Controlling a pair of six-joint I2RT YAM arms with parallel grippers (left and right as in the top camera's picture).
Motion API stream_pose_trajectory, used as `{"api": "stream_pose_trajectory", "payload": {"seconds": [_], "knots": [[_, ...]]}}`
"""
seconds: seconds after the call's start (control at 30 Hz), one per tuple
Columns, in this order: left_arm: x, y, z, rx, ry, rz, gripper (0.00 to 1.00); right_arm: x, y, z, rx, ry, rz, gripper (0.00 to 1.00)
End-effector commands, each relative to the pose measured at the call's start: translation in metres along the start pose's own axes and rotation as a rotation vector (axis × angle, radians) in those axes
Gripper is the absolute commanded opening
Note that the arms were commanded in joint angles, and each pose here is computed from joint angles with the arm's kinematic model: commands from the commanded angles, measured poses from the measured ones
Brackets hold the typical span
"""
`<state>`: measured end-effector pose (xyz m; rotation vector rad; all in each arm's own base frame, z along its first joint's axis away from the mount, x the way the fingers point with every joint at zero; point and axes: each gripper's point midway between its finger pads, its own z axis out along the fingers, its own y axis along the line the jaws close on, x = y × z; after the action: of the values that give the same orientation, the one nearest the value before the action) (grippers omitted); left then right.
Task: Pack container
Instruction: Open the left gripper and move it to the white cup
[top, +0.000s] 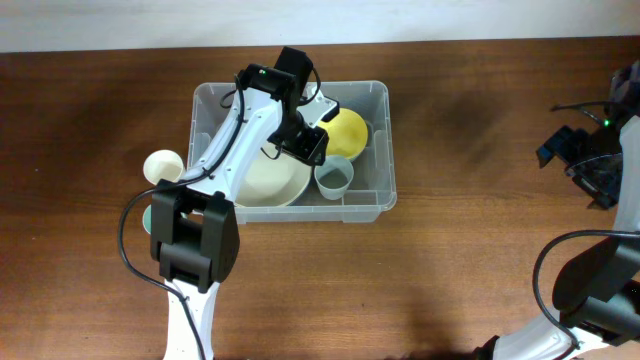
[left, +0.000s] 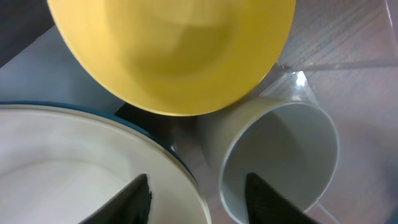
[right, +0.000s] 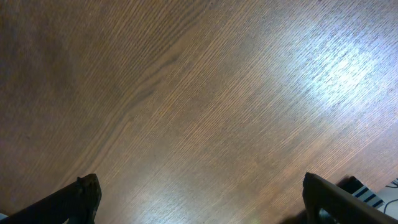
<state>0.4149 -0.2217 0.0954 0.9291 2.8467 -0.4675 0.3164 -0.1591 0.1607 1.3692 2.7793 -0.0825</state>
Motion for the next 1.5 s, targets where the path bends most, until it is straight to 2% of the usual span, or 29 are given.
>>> {"api": "stream_pose_trajectory", "payload": {"seconds": [0.0, 0.2, 0.33, 0.53, 0.6, 0.67, 0.73, 0.8, 0.83, 0.9, 0.93, 1.0, 1.23, 1.47], "knots": [[-0.013, 0.003, -0.01, -0.012, -0.042, 0.011, 0.58, 0.001, 0.0, 0.002, 0.005, 0.006, 0.003, 0.99], [-0.044, 0.001, -0.063, -0.052, -0.168, 0.035, 0.61, 0.001, 0.0, 0.002, 0.005, 0.007, 0.003, 0.99], [-0.048, 0.033, -0.127, -0.225, -0.25, -0.098, 0.64, 0.001, 0.0, 0.002, 0.005, 0.007, 0.003, 0.99], [-0.011, 0.087, -0.228, -0.422, -0.382, -0.4, 0.67, 0.001, 0.0, 0.002, 0.005, 0.007, 0.003, 0.99], [0.01, 0.106, -0.254, -0.441, -0.414, -0.499, 0.68, 0.001, 0.0, 0.002, 0.005, 0.007, 0.003, 0.99], [0.022, 0.121, -0.269, -0.429, -0.451, -0.554, 0.75, 0.001, 0.0, 0.002, 0.005, 0.006, 0.003, 0.99], [0.032, 0.135, -0.277, -0.411, -0.473, -0.614, 0.76, 0.001, 0.0, 0.002, 0.005, 0.006, 0.003, 0.99], [0.044, 0.151, -0.282, -0.418, -0.475, -0.661, 0.77, 0.001, 0.0, 0.002, 0.005, 0.007, 0.003, 0.99], [0.05, 0.159, -0.284, -0.428, -0.471, -0.682, 0.82, 0.001, 0.0, 0.002, 0.005, 0.006, 0.003, 0.99], [0.064, 0.175, -0.284, -0.438, -0.452, -0.73, 0.87, 0.001, 0.0, 0.002, 0.005, 0.007, 0.003, 0.99], [0.073, 0.183, -0.282, -0.436, -0.437, -0.757, 0.94, 0.001, 0.0, 0.002, 0.005, 0.006, 0.003, 0.99], [0.091, 0.194, -0.276, -0.427, -0.397, -0.834, 0.98, 0.001, 0.0, 0.002, 0.005, 0.006, 0.003, 0.99], [0.166, 0.21, -0.23, -0.347, -0.162, -1.082, 0.99, 0.001, 0.0, 0.002, 0.005, 0.006, 0.003, 0.99], [0.207, 0.224, -0.174, -0.281, 0.008, -1.175, 0.99, 0.001, 0.0, 0.002, 0.005, 0.006, 0.003, 0.99]]}}
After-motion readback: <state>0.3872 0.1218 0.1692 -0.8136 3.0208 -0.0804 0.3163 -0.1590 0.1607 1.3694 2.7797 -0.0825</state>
